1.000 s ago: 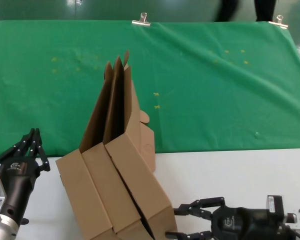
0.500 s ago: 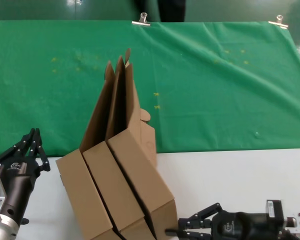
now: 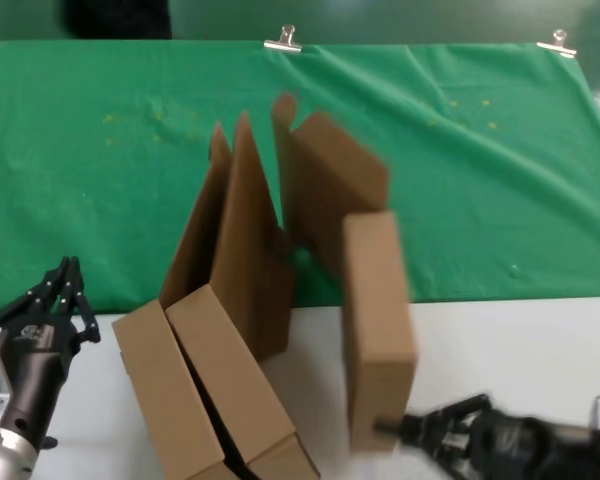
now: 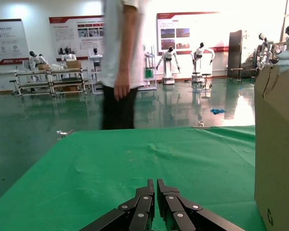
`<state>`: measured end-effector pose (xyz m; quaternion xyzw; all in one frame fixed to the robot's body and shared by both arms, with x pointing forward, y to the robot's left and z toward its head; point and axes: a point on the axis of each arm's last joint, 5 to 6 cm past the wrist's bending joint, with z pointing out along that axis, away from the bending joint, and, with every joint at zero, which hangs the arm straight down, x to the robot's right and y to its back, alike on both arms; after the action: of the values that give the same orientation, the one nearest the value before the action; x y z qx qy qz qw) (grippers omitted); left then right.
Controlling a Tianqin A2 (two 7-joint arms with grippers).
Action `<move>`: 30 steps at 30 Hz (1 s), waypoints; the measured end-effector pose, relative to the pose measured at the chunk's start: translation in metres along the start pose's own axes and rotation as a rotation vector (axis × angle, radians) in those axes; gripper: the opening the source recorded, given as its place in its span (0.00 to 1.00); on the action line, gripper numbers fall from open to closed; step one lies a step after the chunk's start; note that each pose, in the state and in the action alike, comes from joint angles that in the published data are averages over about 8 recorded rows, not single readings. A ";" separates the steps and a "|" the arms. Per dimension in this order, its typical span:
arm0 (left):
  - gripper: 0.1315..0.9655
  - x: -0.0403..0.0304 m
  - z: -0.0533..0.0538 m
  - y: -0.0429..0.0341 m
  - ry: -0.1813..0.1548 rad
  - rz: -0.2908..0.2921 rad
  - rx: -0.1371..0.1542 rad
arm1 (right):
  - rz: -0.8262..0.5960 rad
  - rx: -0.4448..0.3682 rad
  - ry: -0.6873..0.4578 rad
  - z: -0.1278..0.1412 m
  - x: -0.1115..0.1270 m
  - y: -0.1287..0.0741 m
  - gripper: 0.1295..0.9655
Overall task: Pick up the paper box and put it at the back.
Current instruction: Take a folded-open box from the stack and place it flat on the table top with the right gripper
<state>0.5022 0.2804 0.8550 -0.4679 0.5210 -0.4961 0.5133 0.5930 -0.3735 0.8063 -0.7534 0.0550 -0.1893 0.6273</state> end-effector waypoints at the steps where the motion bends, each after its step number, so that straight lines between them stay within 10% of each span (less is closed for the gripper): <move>1: 0.04 0.0000 0.000 0.0000 0.000 0.000 0.000 | 0.002 0.015 0.033 -0.005 0.000 -0.002 0.02; 15: 0.04 0.0000 0.000 0.0000 0.000 0.000 0.000 | -0.288 0.096 0.669 -0.039 0.064 -0.083 0.02; 22: 0.07 0.0000 0.000 0.0000 0.000 0.000 0.000 | -0.549 -0.111 0.824 0.009 0.133 -0.127 0.02; 30: 0.14 0.0000 0.000 0.0000 0.000 -0.001 0.000 | -0.773 -0.548 0.703 0.047 0.168 -0.141 0.02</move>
<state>0.5022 0.2804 0.8550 -0.4680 0.5209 -0.4962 0.5132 0.7432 -0.3543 0.9727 -0.7453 0.0279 -0.6217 0.2394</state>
